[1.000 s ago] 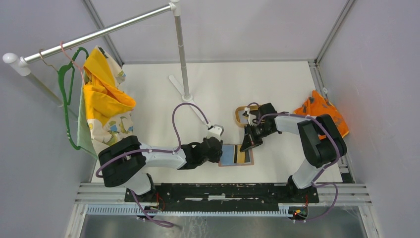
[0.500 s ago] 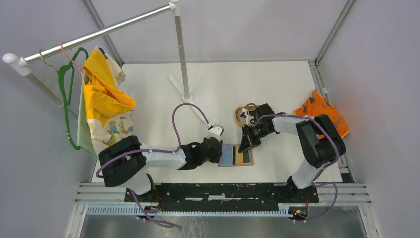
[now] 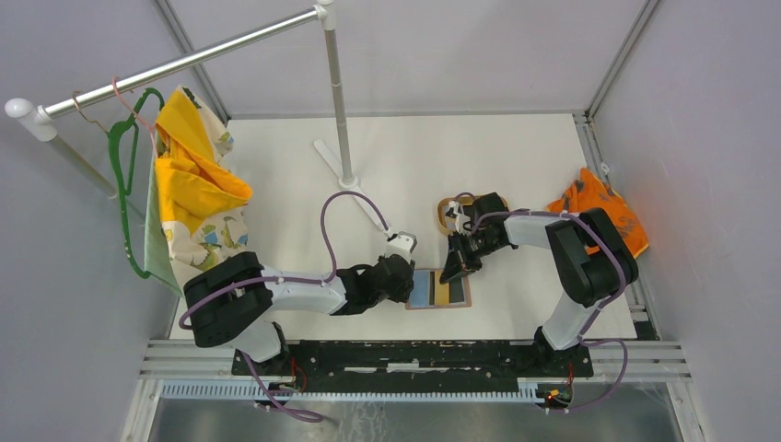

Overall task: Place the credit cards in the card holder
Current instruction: Insert the credit card into the card holder.

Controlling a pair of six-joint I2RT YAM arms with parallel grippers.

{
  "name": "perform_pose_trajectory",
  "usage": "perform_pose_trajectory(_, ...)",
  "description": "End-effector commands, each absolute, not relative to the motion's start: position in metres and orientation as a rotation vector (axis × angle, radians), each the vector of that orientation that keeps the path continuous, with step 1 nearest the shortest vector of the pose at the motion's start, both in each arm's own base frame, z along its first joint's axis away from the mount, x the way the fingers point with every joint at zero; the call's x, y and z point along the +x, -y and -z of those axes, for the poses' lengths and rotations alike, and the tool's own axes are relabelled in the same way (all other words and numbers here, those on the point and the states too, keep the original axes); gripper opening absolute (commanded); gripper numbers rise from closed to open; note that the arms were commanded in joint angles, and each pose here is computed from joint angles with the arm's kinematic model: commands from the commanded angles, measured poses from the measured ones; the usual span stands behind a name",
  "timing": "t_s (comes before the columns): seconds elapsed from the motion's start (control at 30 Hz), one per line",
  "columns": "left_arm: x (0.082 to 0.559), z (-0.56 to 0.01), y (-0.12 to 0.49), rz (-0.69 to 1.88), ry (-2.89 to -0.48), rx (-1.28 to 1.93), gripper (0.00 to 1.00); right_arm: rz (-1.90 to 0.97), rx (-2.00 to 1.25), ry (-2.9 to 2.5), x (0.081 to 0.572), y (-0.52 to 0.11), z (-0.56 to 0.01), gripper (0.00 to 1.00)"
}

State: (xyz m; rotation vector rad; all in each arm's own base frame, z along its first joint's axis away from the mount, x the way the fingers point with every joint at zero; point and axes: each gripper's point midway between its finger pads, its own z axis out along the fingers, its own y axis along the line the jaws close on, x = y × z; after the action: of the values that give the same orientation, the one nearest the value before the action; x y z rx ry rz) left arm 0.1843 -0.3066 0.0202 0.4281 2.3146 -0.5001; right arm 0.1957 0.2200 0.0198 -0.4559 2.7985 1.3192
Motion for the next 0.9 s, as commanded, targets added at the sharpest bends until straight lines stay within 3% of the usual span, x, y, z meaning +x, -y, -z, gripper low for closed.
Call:
perform_pose_trajectory(0.0, 0.185, -0.026, 0.319, 0.548, -2.286, 0.461, 0.36, -1.248, -0.485, -2.785, 0.207, -0.222, -0.009, 0.09)
perform_pose_trajectory(0.17, 0.183, -0.046, 0.322, 0.604, -2.259, 0.455, 0.41, -1.251, -0.501, -2.773, 0.209, -0.223, -0.010, 0.14)
perform_pose_trajectory(0.4, 0.169, -0.118, 0.343, 0.874, -2.116, 0.449, 0.48, -1.243, -0.514, -2.766, 0.210, -0.223, -0.010, 0.18)
perform_pose_trajectory(0.63, 0.153, -0.139, 0.388, 1.001, -2.072, 0.458, 0.32, -1.219, -0.522, -2.773, 0.213, -0.222, -0.006, 0.19)
perform_pose_trajectory(0.87, 0.148, -0.109, 0.431, 0.754, -2.167, 0.563, 0.17, -1.201, -0.532, -2.769, 0.214, -0.220, -0.006, 0.20)
